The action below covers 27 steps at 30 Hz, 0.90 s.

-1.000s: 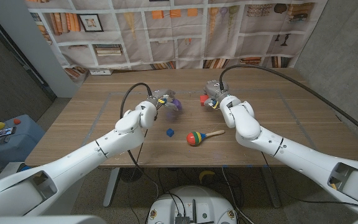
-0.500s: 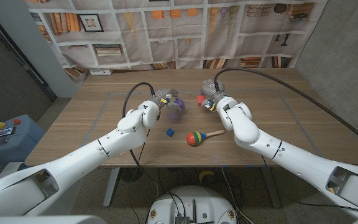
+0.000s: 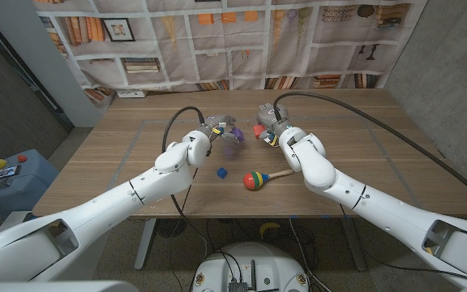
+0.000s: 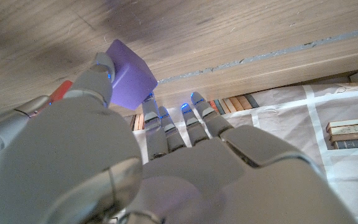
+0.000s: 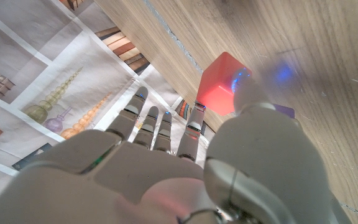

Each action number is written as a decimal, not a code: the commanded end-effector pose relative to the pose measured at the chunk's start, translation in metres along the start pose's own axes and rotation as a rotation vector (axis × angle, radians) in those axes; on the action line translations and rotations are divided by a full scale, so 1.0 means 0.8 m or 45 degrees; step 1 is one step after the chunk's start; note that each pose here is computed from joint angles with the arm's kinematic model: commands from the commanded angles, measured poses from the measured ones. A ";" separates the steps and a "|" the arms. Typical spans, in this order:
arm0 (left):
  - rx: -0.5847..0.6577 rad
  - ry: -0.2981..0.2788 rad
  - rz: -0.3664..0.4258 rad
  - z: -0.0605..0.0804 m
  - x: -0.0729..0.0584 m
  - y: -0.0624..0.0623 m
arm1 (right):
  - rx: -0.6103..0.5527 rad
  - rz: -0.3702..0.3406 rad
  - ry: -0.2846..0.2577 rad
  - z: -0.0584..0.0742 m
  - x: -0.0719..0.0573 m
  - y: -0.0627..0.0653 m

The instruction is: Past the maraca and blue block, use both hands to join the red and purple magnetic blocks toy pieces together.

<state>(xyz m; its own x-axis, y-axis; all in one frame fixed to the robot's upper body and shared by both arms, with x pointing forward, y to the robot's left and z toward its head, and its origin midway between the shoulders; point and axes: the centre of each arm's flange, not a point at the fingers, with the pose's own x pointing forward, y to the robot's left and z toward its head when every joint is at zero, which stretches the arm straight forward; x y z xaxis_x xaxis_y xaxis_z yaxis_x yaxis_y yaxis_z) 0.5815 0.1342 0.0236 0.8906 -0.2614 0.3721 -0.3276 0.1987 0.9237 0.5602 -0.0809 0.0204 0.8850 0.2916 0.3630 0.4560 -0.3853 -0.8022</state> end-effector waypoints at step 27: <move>-0.010 -0.016 -0.008 0.008 0.002 -0.002 | 0.020 0.049 -0.038 0.021 0.006 -0.016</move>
<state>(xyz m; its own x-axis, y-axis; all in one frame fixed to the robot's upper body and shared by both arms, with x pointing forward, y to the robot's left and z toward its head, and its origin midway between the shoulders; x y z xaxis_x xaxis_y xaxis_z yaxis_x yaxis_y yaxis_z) 0.5808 0.1289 0.0256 0.8869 -0.2749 0.3713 -0.3248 0.2006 0.9243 0.5586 -0.0650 0.0213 0.8940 0.3067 0.3268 0.4320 -0.3954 -0.8106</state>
